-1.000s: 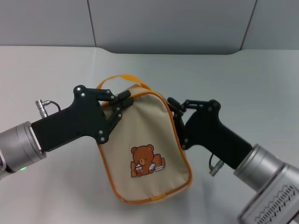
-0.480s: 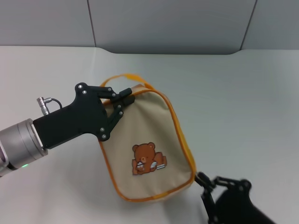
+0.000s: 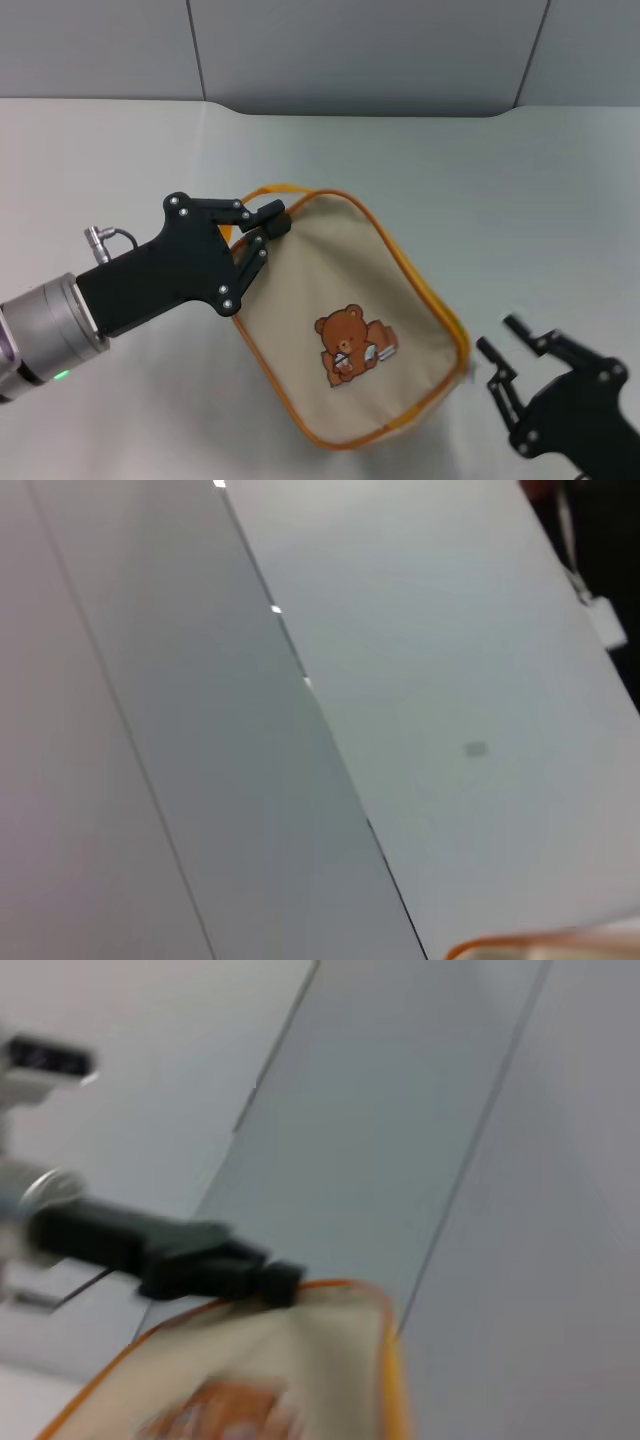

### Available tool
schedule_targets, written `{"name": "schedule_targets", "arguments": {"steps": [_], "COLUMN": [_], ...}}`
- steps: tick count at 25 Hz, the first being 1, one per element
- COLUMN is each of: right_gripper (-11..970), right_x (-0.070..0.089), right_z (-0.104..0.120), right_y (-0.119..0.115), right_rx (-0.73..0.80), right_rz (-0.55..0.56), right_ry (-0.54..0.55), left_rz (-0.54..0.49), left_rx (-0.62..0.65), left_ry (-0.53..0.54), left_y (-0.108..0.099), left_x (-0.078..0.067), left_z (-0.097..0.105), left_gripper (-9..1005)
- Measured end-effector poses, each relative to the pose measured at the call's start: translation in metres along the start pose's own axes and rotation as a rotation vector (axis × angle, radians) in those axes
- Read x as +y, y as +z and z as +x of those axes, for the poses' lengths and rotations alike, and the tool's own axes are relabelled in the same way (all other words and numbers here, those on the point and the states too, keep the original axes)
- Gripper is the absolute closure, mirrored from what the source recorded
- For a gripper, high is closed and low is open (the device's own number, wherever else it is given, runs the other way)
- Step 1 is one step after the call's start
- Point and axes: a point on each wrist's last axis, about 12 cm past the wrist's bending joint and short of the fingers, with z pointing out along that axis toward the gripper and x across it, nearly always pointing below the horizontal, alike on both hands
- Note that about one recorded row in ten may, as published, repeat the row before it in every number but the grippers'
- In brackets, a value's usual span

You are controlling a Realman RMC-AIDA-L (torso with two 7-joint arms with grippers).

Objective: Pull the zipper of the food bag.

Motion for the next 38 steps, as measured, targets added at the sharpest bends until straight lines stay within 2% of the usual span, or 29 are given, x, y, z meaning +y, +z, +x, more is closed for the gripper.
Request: {"name": "schedule_targets", "arguments": {"steps": [1, 4, 5, 6, 9, 10, 11, 12, 13, 14, 15, 16, 17, 18, 20, 23, 25, 30, 38], "right_gripper": [811, 729, 705, 682, 613, 589, 566, 543, 465, 388, 310, 278, 246, 215, 151, 151, 151, 151, 151], "right_x": [0.000, -0.014, -0.026, -0.026, -0.049, -0.068, -0.068, -0.086, -0.086, -0.093, -0.106, -0.106, -0.115, -0.115, -0.126, -0.129, -0.131, -0.130, -0.130], "right_z": [0.000, -0.002, -0.002, -0.002, -0.003, -0.003, -0.003, -0.004, -0.004, -0.004, -0.008, -0.008, -0.012, -0.012, -0.020, -0.025, -0.025, -0.025, -0.025], "right_y": [0.000, -0.001, -0.001, -0.001, 0.000, 0.003, 0.003, 0.008, 0.008, 0.010, 0.016, 0.016, 0.020, 0.020, 0.028, 0.036, 0.040, 0.045, 0.045], "right_rx": [0.000, -0.048, -0.081, -0.081, -0.120, -0.124, -0.124, -0.105, -0.105, -0.093, -0.057, -0.057, -0.021, -0.021, 0.036, 0.084, 0.106, 0.127, 0.131], "right_rz": [0.000, 0.004, -0.013, -0.013, -0.072, -0.132, -0.132, -0.200, -0.200, -0.233, -0.338, -0.338, -0.449, -0.449, -0.625, -0.757, -0.791, -0.810, -0.810], "right_ry": [0.000, 0.122, 0.194, 0.194, 0.295, 0.380, 0.380, 0.449, 0.449, 0.472, 0.508, 0.508, 0.528, 0.528, 0.546, 0.563, 0.567, 0.556, 0.556], "left_rz": [0.000, -0.025, -0.049, -0.049, -0.066, -0.070, -0.070, -0.068, -0.059, -0.043, -0.009, -0.009, 0.044, 0.044, 0.260, 0.348, 0.371, 0.371, 0.380], "left_rx": [0.000, -0.004, -0.003, -0.003, 0.000, 0.003, 0.003, 0.005, 0.006, 0.009, 0.015, 0.015, 0.025, 0.025, 0.073, 0.116, 0.139, 0.144, 0.144], "left_ry": [0.000, -0.057, -0.101, -0.101, -0.154, -0.188, -0.188, -0.209, -0.226, -0.238, -0.257, -0.257, -0.280, -0.280, -0.351, -0.391, -0.412, -0.416, -0.410], "left_y": [0.000, 0.000, 0.000, 0.000, 0.000, -0.003, -0.003, -0.004, -0.005, -0.007, -0.009, -0.009, -0.011, -0.011, -0.017, -0.021, -0.022, -0.024, -0.023], "left_x": [0.000, -0.008, -0.015, -0.015, -0.019, -0.020, -0.020, -0.019, -0.019, -0.019, -0.019, -0.019, -0.019, -0.019, -0.022, -0.023, -0.022, -0.022, -0.022], "left_z": [0.000, 0.003, 0.006, 0.006, 0.008, 0.008, 0.008, 0.008, 0.008, 0.007, 0.006, 0.006, 0.004, 0.004, -0.005, -0.008, -0.010, -0.010, -0.011], "left_gripper": [942, 940, 939, 938, 936, 935, 935, 934, 823, 713, 666, 620, 573, 527, 456, 383, 335, 198, 167]}}
